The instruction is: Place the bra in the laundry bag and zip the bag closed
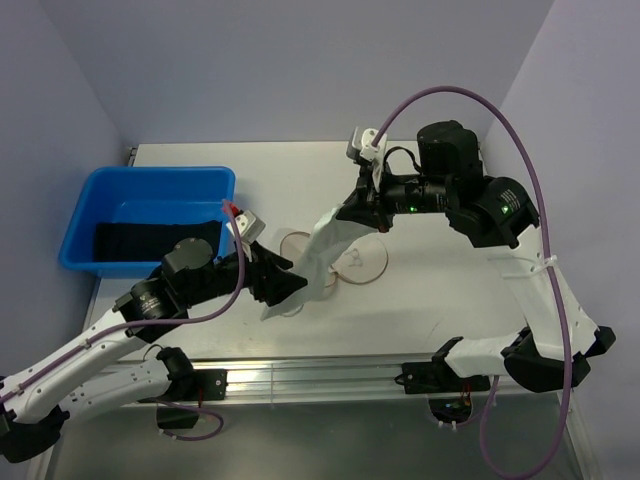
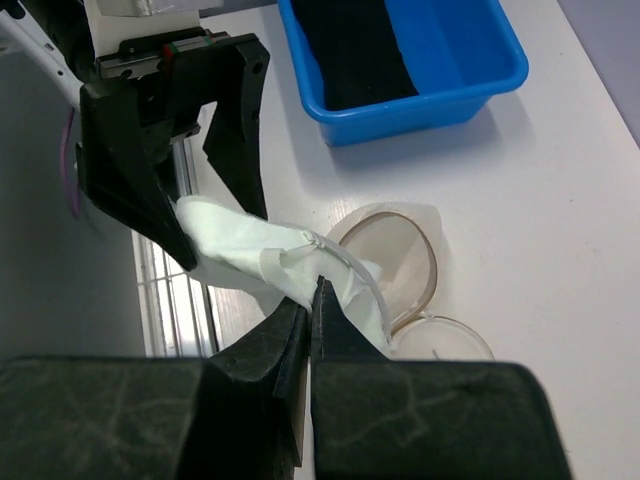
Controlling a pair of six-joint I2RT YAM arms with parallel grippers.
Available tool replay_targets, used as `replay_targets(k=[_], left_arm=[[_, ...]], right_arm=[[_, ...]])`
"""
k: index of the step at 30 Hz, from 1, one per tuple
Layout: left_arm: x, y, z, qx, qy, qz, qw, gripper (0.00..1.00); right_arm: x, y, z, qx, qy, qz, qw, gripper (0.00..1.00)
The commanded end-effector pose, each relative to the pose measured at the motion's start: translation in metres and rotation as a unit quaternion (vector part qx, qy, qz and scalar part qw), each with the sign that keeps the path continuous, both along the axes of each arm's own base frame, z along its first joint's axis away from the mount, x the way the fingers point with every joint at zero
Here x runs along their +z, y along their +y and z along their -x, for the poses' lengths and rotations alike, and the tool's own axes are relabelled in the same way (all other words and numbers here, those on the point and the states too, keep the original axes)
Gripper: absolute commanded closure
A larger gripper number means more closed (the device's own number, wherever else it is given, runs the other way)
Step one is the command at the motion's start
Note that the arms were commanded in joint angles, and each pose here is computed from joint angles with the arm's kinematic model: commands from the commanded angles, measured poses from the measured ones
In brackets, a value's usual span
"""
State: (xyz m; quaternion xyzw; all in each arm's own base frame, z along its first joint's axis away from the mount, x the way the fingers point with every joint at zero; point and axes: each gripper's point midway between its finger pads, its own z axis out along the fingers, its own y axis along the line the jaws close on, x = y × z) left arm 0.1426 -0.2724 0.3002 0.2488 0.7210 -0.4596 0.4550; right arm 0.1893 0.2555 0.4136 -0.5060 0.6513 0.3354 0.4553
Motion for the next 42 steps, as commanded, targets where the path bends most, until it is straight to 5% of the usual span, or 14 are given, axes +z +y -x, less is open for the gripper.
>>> replay_targets(k=[1,2,6,9,18,19,22,28,36,42], left_arm=[[0.02,-0.002,-0.004,0.005,-0.021,0.023,0.999,0.35],[0.017,-0.002,-0.004,0.007,-0.02,0.022,1.0,0.37],[0.016,-0.002,-0.012,0.032,-0.011,0.036,0.999,0.81],[0.018,0.002,-0.023,0.071,-0.002,0.053,0.996,1.0],[0.049,-0.001,-0.057,0.128,0.012,0.106,0.986,1.0],[0.056,-0.001,-0.06,0.128,0.011,0.112,0.985,1.0],[0.057,0.001,-0.069,0.134,0.008,0.118,0.984,1.0],[0.063,0.004,-0.072,0.133,-0.013,0.132,0.982,1.0],[0.066,-0.003,-0.031,0.027,-0.049,0.157,0.986,1.0],[0.076,-0.004,0.034,-0.134,-0.126,0.223,0.957,1.0]], right_arm=[[0.019,-0.001,0.003,-0.005,-0.021,-0.016,1.0,1.0],[0.02,0.0,0.003,-0.004,-0.019,-0.017,1.0,1.0],[0.016,0.002,0.004,-0.008,-0.017,-0.013,1.0,1.0],[0.015,0.004,0.008,-0.017,-0.022,-0.024,0.999,1.0],[-0.01,0.006,0.05,-0.012,-0.029,-0.113,0.993,0.99],[-0.011,0.006,0.057,-0.003,-0.029,-0.122,0.992,0.85],[-0.056,0.018,0.08,0.038,0.016,-0.094,0.995,0.64],[-0.091,0.012,0.065,-0.027,0.021,-0.055,0.998,0.34],[-0.046,0.002,0.03,-0.095,-0.072,-0.111,0.987,0.08],[-0.007,-0.002,0.044,0.028,-0.108,-0.137,0.984,0.04]])
